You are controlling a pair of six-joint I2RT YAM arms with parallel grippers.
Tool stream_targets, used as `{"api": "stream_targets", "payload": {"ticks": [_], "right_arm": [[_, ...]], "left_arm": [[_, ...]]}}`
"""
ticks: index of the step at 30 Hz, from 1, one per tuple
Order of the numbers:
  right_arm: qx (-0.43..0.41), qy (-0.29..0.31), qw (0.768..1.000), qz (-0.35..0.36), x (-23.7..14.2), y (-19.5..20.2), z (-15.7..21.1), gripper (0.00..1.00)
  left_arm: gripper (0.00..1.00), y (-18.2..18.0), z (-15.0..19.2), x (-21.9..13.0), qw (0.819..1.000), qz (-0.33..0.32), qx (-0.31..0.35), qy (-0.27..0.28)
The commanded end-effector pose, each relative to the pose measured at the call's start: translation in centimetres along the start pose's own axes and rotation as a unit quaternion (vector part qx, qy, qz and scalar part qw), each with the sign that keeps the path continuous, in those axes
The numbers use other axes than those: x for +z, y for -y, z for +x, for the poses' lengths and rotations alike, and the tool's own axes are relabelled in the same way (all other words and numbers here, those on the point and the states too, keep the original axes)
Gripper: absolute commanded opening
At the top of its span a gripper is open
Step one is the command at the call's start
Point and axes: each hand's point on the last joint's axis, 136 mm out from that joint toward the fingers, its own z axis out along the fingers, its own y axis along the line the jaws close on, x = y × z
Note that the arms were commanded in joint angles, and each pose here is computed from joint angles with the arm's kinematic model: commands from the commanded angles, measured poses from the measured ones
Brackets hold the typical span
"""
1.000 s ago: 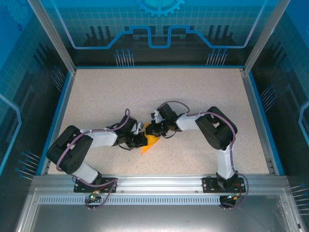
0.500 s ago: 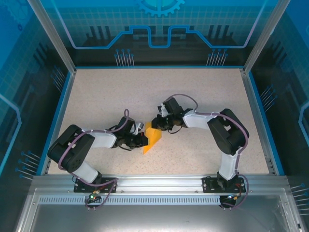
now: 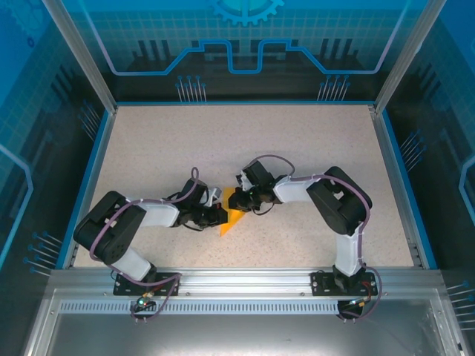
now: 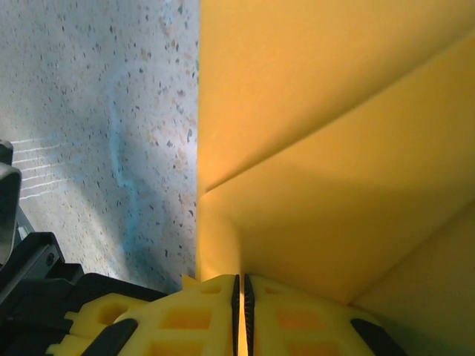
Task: Fold a paper plane with a square sheet of paper (pick it up from the middle)
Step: Fourth fold the wing at the center of the table.
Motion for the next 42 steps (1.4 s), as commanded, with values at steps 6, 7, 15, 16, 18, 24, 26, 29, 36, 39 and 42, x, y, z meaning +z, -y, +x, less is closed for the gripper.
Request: {"api": "stream_targets", "payload": {"ticks": [6, 7, 15, 16, 18, 24, 26, 29, 36, 39, 42], "right_arm": [[0.034, 0.048, 0.997, 0.045, -1.0, 3.5, -3.7, 0.14], [0.035, 0.050, 0.997, 0.044, -1.2, 3.6, -4.0, 0.14], [0.057, 0.066, 0.995, 0.044, -1.8, 5.4, -6.6, 0.15], [0.060, 0.068, 0.995, 0.042, -1.9, 5.6, -6.8, 0.15], [0.066, 0.071, 0.995, 0.038, -2.2, 5.8, -7.4, 0.15], [0.076, 0.079, 0.993, 0.043, -3.0, 6.6, -8.7, 0.16], [0.078, 0.079, 0.993, 0.048, -3.1, 7.1, -8.9, 0.16], [0.081, 0.080, 0.992, 0.046, -3.3, 7.3, -9.2, 0.16], [0.055, 0.089, 0.993, 0.061, -5.4, 5.7, -10.6, 0.16], [0.039, 0.090, 0.993, 0.072, -6.5, 5.0, -11.0, 0.16], [0.024, 0.086, 0.994, 0.056, -7.2, 3.5, -10.1, 0.18]], "left_arm": [[0.03, -7.4, 4.8, 0.3, 0.987, -0.133, -0.065, -0.064], [0.04, -7.4, 4.9, 0.4, 0.987, -0.134, -0.066, -0.065], [0.04, -7.6, 5.0, 0.4, 0.986, -0.136, -0.068, -0.068], [0.04, -7.6, 5.0, 0.4, 0.986, -0.136, -0.069, -0.068], [0.04, -7.6, 5.1, 0.4, 0.986, -0.136, -0.070, -0.069], [0.04, -7.6, 5.1, 0.4, 0.986, -0.136, -0.071, -0.069], [0.04, -7.6, 5.2, 0.4, 0.986, -0.136, -0.071, -0.070], [0.04, -7.6, 5.2, 0.5, 0.986, -0.134, -0.071, -0.071], [0.04, -7.5, 5.2, 0.5, 0.987, -0.130, -0.068, -0.072], [0.04, -7.3, 5.2, 0.5, 0.987, -0.127, -0.066, -0.072], [0.05, -6.9, 5.1, 0.4, 0.988, -0.120, -0.062, -0.071]]}}
